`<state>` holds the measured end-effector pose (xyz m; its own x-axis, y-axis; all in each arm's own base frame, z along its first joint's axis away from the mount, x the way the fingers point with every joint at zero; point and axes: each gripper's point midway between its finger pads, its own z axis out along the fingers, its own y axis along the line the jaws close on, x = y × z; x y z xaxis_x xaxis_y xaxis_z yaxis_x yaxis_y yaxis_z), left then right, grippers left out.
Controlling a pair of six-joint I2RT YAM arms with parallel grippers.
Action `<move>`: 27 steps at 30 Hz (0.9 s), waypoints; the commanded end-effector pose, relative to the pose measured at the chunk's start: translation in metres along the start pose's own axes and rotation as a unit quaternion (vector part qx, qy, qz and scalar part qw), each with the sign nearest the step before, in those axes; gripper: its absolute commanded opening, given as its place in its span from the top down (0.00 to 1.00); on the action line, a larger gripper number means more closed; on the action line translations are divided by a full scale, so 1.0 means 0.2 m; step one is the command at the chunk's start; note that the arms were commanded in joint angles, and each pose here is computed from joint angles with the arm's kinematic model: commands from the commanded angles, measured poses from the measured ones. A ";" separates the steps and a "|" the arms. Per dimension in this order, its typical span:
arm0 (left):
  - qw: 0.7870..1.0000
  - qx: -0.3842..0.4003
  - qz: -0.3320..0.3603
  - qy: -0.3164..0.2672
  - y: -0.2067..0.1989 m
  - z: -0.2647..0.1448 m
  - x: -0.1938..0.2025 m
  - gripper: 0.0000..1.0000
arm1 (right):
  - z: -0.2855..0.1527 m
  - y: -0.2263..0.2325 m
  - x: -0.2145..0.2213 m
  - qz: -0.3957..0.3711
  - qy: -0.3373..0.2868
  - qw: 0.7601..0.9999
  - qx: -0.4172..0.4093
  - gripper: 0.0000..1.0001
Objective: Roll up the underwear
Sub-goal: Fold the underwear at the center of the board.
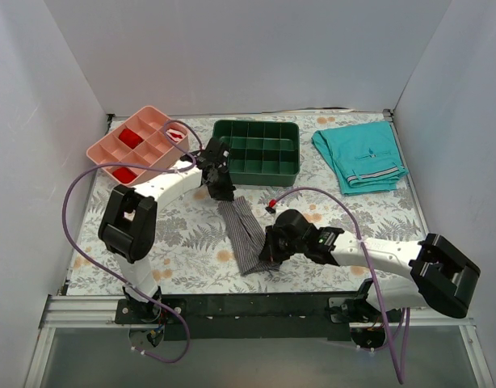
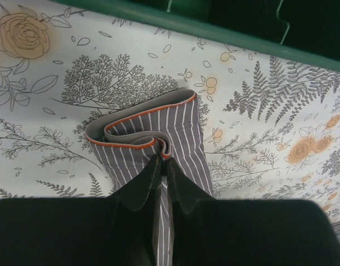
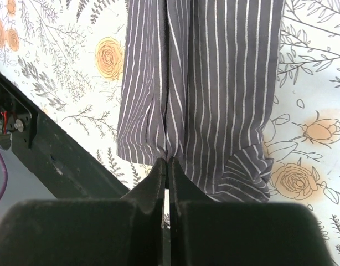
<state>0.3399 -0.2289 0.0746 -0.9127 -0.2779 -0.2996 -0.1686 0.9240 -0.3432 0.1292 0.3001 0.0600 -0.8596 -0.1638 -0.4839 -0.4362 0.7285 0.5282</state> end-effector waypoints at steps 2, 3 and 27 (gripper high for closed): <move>1.000 0.008 0.004 -0.020 -0.08 -0.03 -0.07 1.00 | -0.03 -0.01 -0.06 0.016 -0.034 0.999 0.005 0.99; 1.000 0.009 0.004 -0.019 -0.09 -0.02 -0.07 1.00 | -0.03 -0.01 -0.06 0.017 -0.038 0.999 0.006 0.99; 1.000 0.009 0.020 -0.007 -0.23 0.08 -0.07 1.00 | -0.01 -0.21 -0.01 0.048 -0.029 0.995 0.081 0.99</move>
<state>0.3554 -0.2658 0.0578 -0.9327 -0.2294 -0.2782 -0.1336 0.9365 -0.3244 0.1457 0.2741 0.0463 -0.8715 -0.0677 -0.4857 -0.3274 0.8177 0.4735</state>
